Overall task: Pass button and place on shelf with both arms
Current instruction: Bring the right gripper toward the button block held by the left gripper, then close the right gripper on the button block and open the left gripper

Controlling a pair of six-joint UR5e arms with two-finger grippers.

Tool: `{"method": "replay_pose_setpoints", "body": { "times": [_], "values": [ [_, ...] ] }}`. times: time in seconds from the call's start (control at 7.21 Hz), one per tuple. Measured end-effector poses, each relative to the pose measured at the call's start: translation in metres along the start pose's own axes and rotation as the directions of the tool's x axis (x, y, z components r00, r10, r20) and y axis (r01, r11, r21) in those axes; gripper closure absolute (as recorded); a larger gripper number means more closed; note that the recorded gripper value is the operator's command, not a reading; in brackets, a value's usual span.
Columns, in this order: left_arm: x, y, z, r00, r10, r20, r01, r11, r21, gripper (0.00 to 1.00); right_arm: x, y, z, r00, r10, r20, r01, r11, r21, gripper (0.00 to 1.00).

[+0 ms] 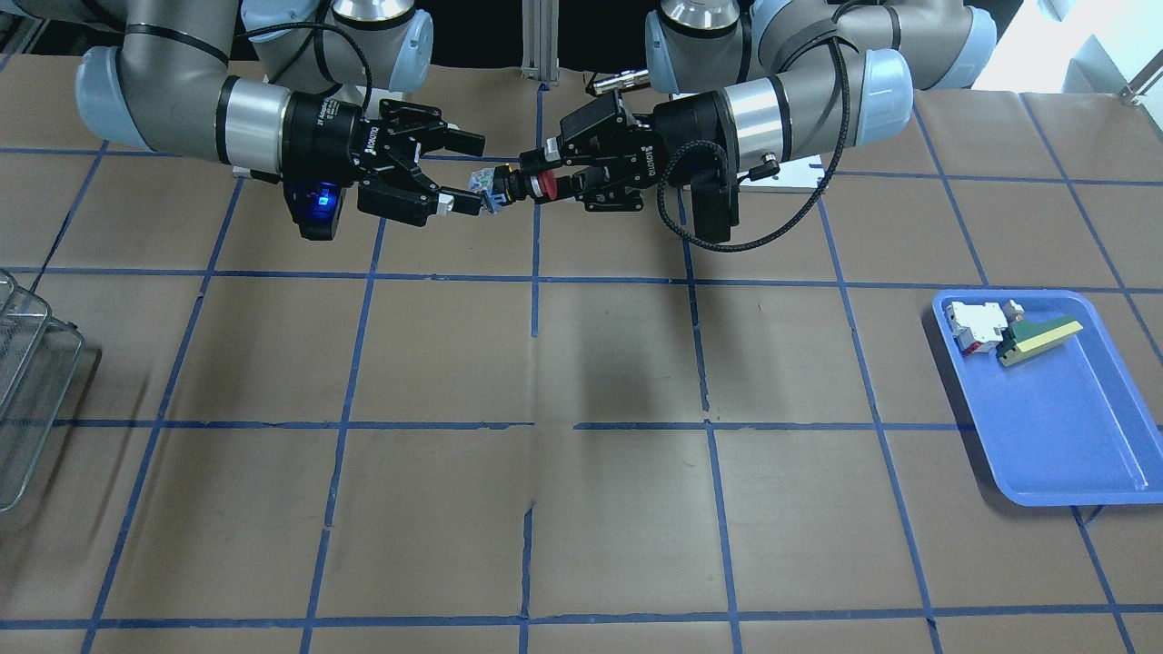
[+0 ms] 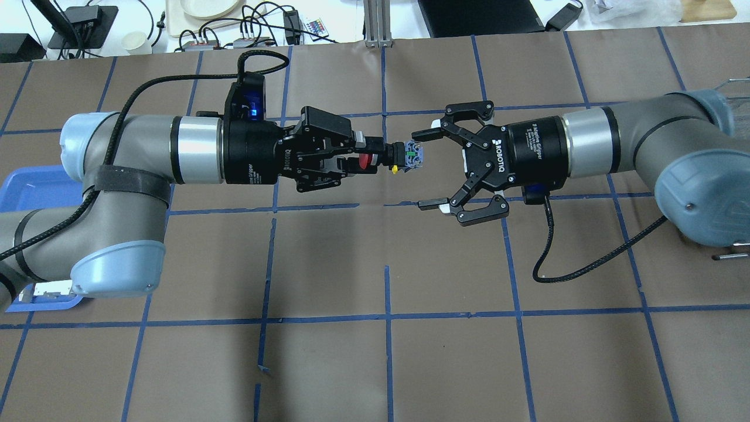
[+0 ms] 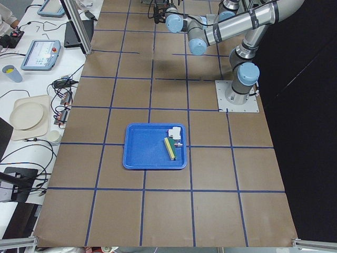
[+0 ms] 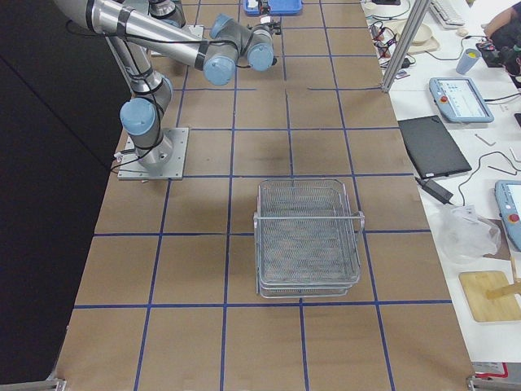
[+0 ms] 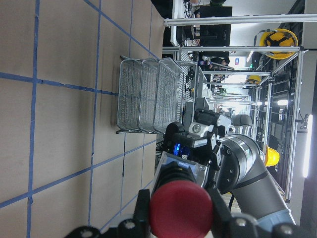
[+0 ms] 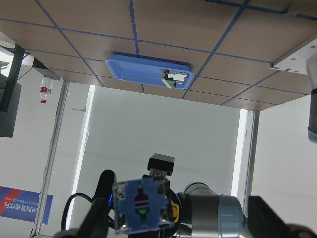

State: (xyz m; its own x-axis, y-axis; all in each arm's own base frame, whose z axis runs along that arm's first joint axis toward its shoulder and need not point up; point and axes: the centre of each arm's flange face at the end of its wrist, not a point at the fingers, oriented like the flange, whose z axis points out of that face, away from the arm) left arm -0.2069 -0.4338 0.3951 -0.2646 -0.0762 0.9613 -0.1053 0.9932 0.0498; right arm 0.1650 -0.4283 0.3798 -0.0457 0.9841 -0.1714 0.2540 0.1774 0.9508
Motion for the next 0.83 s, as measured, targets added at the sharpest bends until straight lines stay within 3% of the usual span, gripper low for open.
{"method": "replay_pose_setpoints", "body": {
  "times": [0.55, 0.83],
  "values": [
    [0.0006, 0.0010, 0.0002, 1.000, 0.006, 0.000, -0.006, 1.000, 0.001, 0.99, 0.0029, 0.0003, 0.0042, 1.000, 0.002, -0.015, -0.002, 1.000, 0.003, 0.05],
    [0.0000, 0.0018, 0.0009, 1.000, 0.005, 0.000, -0.005, 1.000, -0.001, 0.99, 0.0019, 0.0031, 0.0036, 1.000, -0.004, -0.013, 0.004, 1.000, 0.004, 0.01]
  ]
}}
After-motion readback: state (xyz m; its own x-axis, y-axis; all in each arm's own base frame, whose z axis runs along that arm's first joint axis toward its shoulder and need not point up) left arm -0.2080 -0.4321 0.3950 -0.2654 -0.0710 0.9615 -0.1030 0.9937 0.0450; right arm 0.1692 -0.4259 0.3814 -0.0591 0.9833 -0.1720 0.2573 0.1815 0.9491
